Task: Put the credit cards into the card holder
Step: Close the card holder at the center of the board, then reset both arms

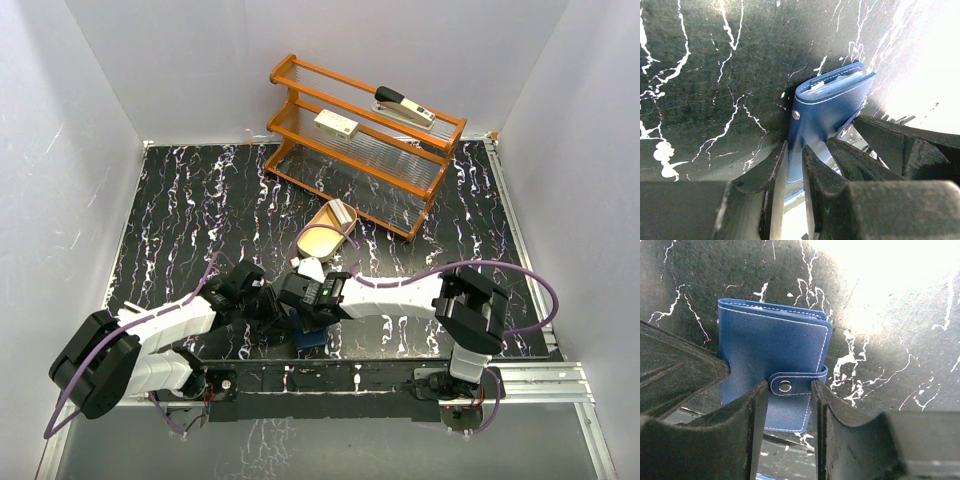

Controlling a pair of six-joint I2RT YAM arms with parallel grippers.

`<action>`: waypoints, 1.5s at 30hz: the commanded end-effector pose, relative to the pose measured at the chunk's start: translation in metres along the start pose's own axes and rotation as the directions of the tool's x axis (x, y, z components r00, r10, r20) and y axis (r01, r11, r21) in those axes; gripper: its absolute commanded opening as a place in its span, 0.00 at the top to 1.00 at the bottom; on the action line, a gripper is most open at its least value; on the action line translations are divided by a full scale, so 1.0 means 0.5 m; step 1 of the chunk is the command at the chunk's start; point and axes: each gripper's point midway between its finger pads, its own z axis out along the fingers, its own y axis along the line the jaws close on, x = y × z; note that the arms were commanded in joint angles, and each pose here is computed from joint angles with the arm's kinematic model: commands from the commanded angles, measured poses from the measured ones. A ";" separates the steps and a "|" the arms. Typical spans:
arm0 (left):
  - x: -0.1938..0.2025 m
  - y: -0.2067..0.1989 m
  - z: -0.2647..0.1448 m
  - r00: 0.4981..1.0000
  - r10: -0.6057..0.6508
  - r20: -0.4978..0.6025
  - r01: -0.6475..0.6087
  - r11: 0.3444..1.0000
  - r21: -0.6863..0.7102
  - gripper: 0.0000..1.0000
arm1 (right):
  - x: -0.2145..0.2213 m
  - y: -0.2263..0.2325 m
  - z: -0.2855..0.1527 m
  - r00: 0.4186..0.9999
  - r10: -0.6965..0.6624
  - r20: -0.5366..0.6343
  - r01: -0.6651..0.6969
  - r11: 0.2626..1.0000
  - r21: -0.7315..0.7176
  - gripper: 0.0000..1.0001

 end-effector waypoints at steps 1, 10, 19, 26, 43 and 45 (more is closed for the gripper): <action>0.007 0.014 -0.003 1.000 -0.011 -0.015 0.011 1.000 -0.021 0.83 | -0.041 -0.010 -0.032 0.996 0.016 0.086 -0.020 0.999 0.039 0.66; 0.002 -0.008 -0.021 1.000 0.000 -0.010 0.000 1.000 -0.018 0.80 | -0.069 -0.005 -0.071 0.989 0.051 0.141 -0.052 0.999 0.005 0.68; -0.020 -0.074 -0.067 0.996 0.086 0.034 -0.087 0.996 0.029 0.53 | -0.083 0.000 -0.128 0.972 0.111 0.209 -0.087 0.989 -0.120 0.47; -0.071 -0.157 -0.192 0.958 0.213 0.190 -0.216 0.976 -0.006 0.01 | -0.131 -0.019 -0.242 0.920 0.212 0.329 -0.142 0.964 -0.224 0.18; -0.132 -0.302 -0.547 0.680 0.355 0.641 -0.465 0.885 0.002 0.01 | -0.211 -0.127 -0.534 0.724 0.432 0.539 -0.218 0.883 -0.415 0.02; -0.123 -0.293 -0.548 0.694 0.339 0.635 -0.450 0.893 0.015 0.01 | -0.202 -0.133 -0.535 0.712 0.461 0.530 -0.230 0.866 -0.445 0.02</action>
